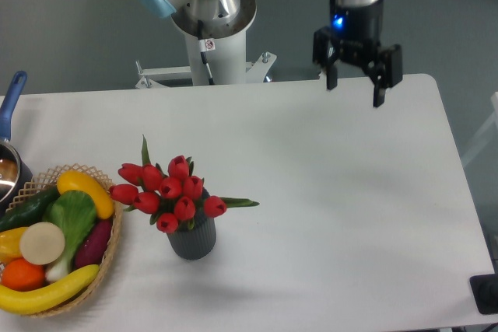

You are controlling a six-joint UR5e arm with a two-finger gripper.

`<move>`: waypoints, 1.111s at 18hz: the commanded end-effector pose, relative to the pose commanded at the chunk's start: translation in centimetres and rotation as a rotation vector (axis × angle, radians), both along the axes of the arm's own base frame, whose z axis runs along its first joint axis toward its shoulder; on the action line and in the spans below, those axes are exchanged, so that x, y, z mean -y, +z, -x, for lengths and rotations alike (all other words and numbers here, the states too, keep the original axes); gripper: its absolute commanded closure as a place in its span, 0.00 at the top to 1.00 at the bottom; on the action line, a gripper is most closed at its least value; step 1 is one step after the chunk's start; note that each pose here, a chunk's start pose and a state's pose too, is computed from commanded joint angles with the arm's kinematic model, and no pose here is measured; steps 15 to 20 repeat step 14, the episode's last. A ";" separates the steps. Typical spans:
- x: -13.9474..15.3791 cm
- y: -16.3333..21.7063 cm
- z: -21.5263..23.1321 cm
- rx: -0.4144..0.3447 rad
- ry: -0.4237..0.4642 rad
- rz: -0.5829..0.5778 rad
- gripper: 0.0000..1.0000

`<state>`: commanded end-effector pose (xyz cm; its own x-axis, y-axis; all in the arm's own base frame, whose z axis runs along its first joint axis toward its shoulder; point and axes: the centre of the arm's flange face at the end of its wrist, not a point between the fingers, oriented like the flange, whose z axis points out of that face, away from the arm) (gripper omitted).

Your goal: Insert the flowers into the vase

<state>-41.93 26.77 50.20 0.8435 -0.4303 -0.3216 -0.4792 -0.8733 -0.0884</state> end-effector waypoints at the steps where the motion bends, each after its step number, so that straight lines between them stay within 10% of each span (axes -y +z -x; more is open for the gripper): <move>1: 1.1 0.1 0.3 0.002 -0.014 0.011 1.00; 20: 4.3 -0.1 0.5 0.017 -0.071 0.034 1.00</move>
